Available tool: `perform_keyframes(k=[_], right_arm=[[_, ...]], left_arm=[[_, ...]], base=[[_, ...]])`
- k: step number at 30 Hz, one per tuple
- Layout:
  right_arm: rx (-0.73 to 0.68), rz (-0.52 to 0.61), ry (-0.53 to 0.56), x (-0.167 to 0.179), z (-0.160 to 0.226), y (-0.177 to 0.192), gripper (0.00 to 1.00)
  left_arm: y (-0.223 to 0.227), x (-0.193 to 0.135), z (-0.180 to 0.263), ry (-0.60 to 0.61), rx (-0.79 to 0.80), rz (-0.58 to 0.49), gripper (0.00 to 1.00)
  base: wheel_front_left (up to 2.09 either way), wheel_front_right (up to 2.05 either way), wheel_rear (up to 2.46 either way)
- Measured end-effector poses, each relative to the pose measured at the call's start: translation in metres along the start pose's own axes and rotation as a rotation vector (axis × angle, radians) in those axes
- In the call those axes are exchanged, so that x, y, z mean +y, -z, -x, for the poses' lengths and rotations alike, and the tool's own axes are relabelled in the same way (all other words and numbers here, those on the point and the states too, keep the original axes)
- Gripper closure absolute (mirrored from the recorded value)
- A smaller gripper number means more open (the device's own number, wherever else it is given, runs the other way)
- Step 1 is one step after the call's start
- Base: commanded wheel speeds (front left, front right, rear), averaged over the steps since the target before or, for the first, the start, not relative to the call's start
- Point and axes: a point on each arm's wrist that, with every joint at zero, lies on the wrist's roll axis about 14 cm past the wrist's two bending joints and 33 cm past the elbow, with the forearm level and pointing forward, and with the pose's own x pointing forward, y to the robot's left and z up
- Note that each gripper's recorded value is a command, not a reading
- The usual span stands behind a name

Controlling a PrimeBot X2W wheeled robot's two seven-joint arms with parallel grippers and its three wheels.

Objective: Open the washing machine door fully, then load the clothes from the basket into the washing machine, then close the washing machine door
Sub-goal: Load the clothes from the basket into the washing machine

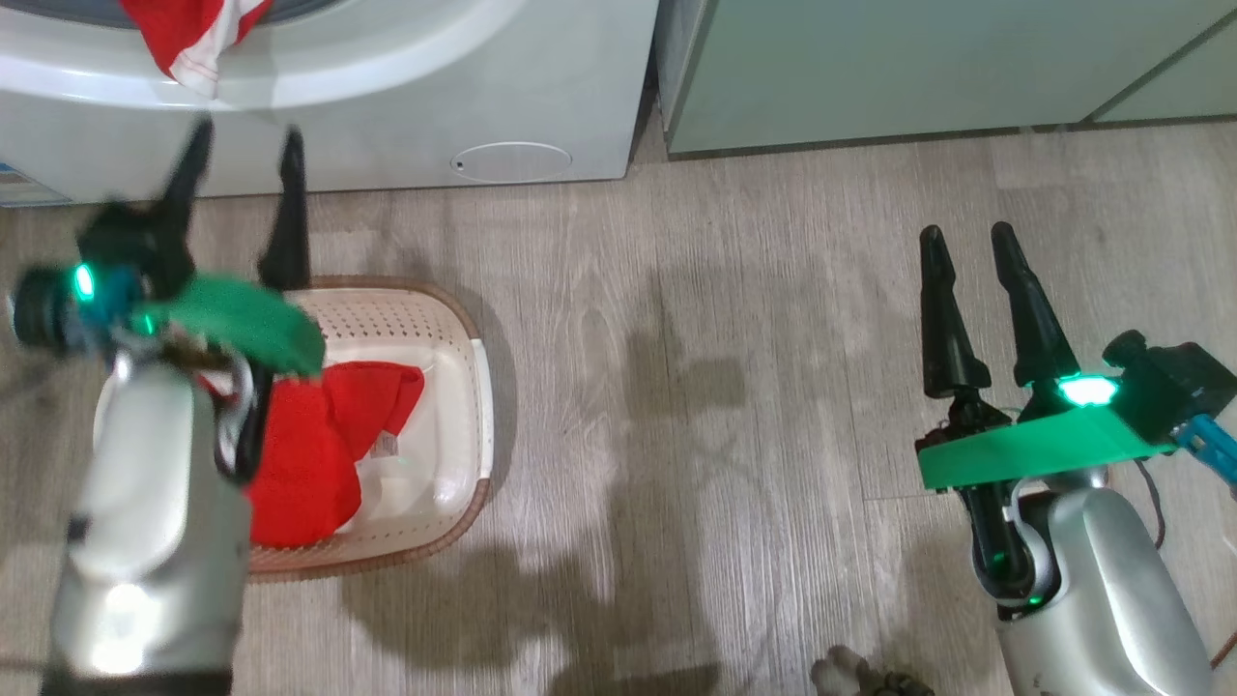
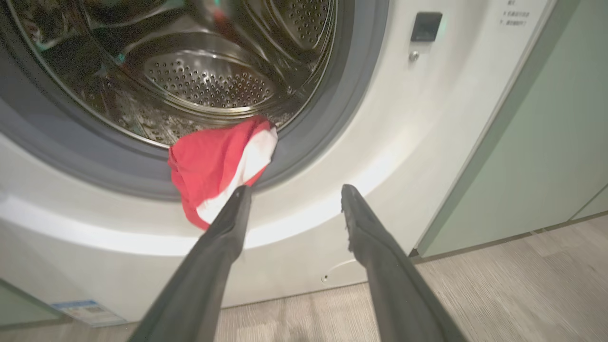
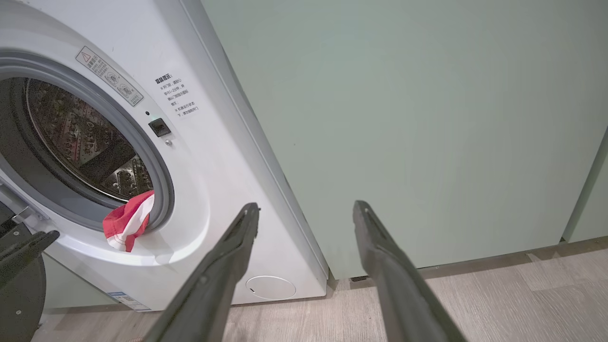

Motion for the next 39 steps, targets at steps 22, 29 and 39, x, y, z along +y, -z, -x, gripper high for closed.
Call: perform_keyframes(k=[22, 29, 39], right_arm=[[0.009, -0.006, -0.001, 0.002, 0.006, 0.003, 0.00], [0.006, -0.005, -0.002, 0.002, 0.007, 0.001, 0.00], [0.001, -0.005, -0.005, 0.003, 0.008, -0.001, 0.00]], left_arm=[[-0.015, -0.008, 0.050, -0.078, -0.074, 0.051, 0.00], [-0.016, -0.011, 0.051, -0.078, -0.076, 0.057, 0.00], [-0.017, -0.012, 0.051, -0.076, -0.075, 0.057, 0.00]], base=[[0.00, 0.00, 0.00], [0.00, 0.00, 0.00], [0.00, 0.00, 0.00]])
